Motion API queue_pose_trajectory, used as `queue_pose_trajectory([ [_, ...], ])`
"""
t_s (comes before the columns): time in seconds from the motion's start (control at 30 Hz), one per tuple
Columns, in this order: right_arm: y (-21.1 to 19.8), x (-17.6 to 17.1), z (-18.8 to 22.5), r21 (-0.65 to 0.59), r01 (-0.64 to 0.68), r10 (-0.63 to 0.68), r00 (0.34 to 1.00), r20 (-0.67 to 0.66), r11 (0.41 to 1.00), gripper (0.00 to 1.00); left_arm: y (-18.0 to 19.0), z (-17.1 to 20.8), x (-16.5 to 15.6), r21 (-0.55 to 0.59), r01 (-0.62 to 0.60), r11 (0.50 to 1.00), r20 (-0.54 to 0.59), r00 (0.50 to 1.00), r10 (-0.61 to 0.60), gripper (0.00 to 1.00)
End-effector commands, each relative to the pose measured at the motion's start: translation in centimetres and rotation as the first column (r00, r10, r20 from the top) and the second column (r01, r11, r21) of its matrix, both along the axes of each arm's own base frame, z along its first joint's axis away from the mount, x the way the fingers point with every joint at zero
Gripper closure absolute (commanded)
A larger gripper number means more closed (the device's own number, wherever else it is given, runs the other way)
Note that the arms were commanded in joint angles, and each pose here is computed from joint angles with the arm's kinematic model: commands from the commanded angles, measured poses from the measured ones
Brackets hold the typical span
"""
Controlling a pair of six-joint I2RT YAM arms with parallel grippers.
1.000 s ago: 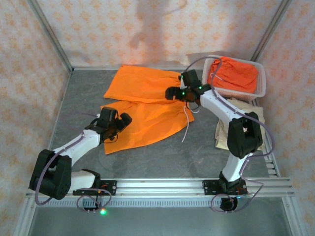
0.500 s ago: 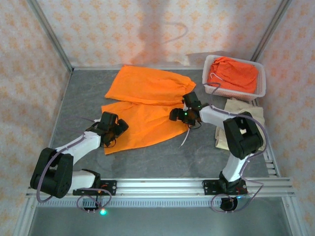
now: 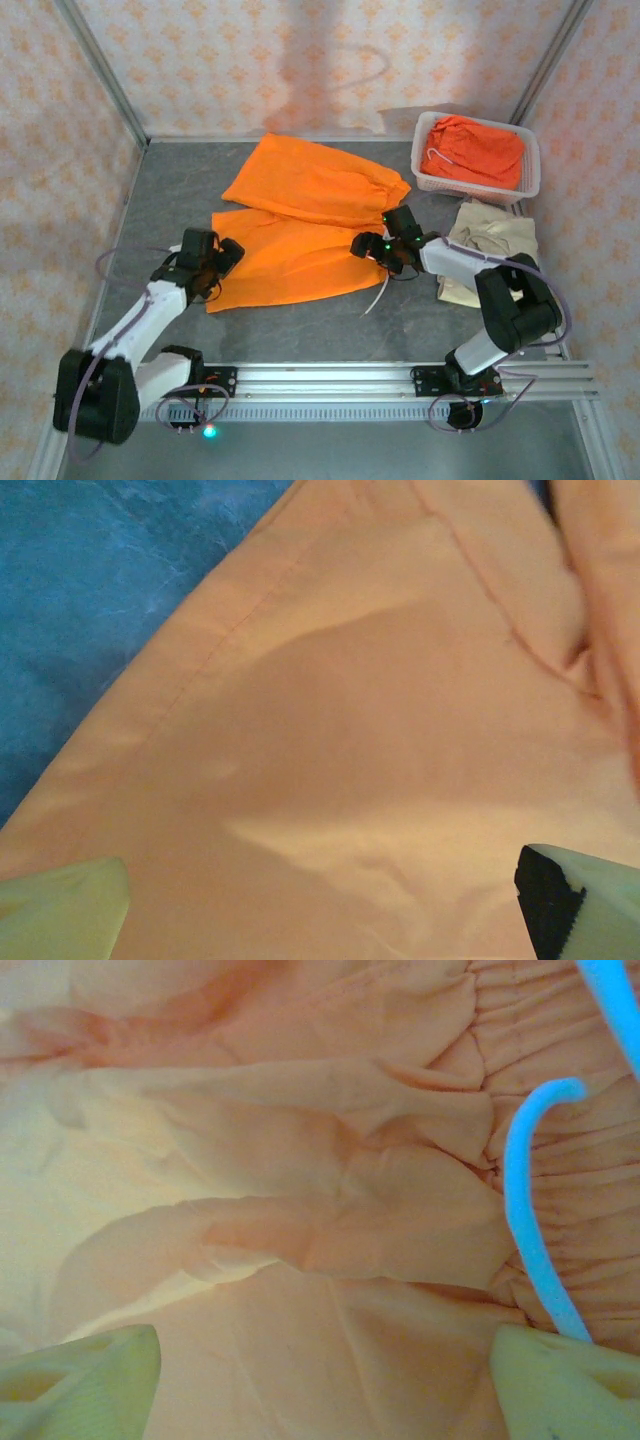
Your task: Fold and stack the shorts
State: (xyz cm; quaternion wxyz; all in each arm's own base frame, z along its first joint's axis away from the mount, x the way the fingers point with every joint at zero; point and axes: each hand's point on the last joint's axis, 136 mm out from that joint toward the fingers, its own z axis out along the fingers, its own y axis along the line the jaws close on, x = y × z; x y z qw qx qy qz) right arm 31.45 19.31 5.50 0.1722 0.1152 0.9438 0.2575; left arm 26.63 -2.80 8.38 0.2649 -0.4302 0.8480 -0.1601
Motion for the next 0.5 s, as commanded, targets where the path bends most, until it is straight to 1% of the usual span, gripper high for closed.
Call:
queue_pose_trajectory([
  [0.0,0.1,0.8,1.5,0.034,0.061,-0.062,0.997,0.043,0.998,0.15,1.8,-1.1,-4.8,0.005,-0.153,0.988,-0.112,0.982,0.153,0.00],
  [0.13,0.2,1.2,2.0,0.064,0.089,-0.092,0.994,0.058,0.994,0.15,2.0,-2.0,-7.7,-0.071,-0.263,0.962,-0.121,0.960,0.253,0.00],
  [0.2,0.3,1.2,2.1,0.079,0.099,-0.104,0.993,0.060,0.992,0.15,2.1,-2.6,-8.8,-0.097,-0.310,0.946,-0.141,0.945,0.296,0.00],
  [0.27,0.3,1.3,2.4,0.091,0.107,-0.112,0.992,0.060,0.990,0.15,1.9,-3.2,-9.2,-0.122,-0.329,0.936,-0.148,0.939,0.311,0.00],
  [0.37,0.2,1.3,2.8,0.096,0.121,-0.127,0.990,0.067,0.988,0.12,1.8,-4.0,-9.3,-0.136,-0.346,0.928,-0.159,0.932,0.325,0.04],
  [0.47,0.0,1.3,3.3,0.102,0.130,-0.139,0.987,0.082,0.986,0.10,1.6,-4.7,-8.9,-0.145,-0.352,0.925,-0.170,0.930,0.327,0.13],
])
